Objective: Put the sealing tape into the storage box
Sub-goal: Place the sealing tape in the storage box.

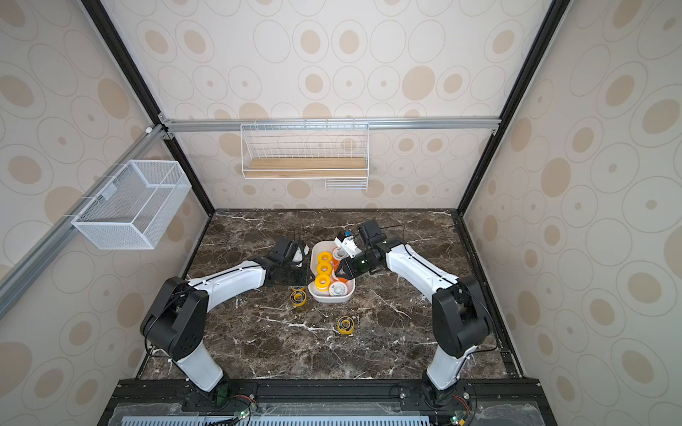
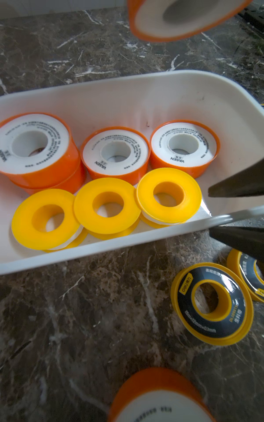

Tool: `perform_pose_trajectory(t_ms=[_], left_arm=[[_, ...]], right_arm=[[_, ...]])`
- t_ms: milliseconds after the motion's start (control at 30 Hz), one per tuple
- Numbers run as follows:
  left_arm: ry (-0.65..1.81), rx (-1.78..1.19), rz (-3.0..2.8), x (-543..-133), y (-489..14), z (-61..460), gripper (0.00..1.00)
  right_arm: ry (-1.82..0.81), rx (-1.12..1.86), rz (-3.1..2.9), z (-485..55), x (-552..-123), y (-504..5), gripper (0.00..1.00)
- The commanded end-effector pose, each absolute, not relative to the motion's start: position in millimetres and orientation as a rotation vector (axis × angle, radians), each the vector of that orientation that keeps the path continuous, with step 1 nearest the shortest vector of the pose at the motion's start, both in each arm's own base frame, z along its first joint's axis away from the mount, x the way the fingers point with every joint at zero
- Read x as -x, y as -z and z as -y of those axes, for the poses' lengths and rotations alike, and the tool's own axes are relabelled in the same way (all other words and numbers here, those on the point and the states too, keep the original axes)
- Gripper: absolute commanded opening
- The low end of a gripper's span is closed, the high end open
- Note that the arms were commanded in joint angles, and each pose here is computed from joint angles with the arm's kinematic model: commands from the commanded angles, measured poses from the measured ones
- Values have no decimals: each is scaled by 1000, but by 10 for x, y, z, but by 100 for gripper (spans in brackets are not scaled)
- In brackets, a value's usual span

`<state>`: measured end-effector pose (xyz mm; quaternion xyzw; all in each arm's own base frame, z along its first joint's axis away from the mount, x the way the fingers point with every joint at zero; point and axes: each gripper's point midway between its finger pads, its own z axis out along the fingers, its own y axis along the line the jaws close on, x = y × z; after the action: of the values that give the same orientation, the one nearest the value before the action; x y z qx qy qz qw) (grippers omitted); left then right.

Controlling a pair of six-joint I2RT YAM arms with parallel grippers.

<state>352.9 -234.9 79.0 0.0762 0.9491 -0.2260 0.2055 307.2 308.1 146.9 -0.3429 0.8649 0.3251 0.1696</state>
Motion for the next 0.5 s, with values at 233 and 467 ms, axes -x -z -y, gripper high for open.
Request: perform_pose_trajectory(t_ms=[233,467], left_arm=[[703,-214,-2636,-3532,-828,2427,22],[671,-214,-2646,-3531,-788,2389,24]], right_arm=[[-807,978,-2548,-3065,-3267,-1204,30],[-650,987,-2582,-2994,-3361,-1062,30]])
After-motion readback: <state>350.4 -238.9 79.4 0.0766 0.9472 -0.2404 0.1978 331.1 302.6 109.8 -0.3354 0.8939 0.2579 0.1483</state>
